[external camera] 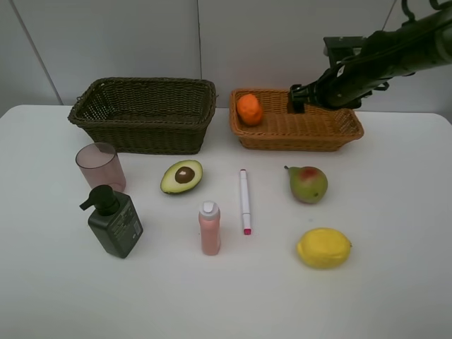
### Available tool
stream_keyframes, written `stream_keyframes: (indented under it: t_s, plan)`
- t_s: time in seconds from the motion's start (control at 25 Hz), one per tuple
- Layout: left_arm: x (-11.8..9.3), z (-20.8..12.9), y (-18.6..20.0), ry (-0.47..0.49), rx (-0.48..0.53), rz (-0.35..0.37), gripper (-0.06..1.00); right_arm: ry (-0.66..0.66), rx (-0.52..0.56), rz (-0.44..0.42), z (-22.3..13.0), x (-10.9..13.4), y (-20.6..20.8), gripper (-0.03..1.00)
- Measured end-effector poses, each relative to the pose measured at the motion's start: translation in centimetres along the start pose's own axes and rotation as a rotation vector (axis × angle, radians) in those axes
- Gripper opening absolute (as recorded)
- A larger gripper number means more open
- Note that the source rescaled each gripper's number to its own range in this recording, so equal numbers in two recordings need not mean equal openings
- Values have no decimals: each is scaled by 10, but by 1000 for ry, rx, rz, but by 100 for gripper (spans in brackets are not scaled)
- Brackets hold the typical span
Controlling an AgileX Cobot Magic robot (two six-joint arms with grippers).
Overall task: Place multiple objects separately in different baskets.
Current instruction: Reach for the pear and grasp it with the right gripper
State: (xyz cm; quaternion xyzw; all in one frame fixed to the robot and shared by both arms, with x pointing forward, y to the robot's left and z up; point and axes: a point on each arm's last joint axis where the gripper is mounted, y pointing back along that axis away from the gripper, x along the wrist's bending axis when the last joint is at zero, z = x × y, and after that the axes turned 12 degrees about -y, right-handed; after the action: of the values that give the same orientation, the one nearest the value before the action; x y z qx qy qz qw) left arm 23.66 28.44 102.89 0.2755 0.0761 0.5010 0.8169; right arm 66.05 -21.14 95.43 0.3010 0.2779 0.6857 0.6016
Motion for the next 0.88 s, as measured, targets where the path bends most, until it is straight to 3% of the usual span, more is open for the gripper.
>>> stream_keyframes:
  t_s: [0.52,0.88]
  plan:
    - [0,0,0,0,0,0,100,-65,183,-10,2,2,54,99]
    - [0,0,0,0,0,0,100,-85,332,-12,-10,5,61,99]
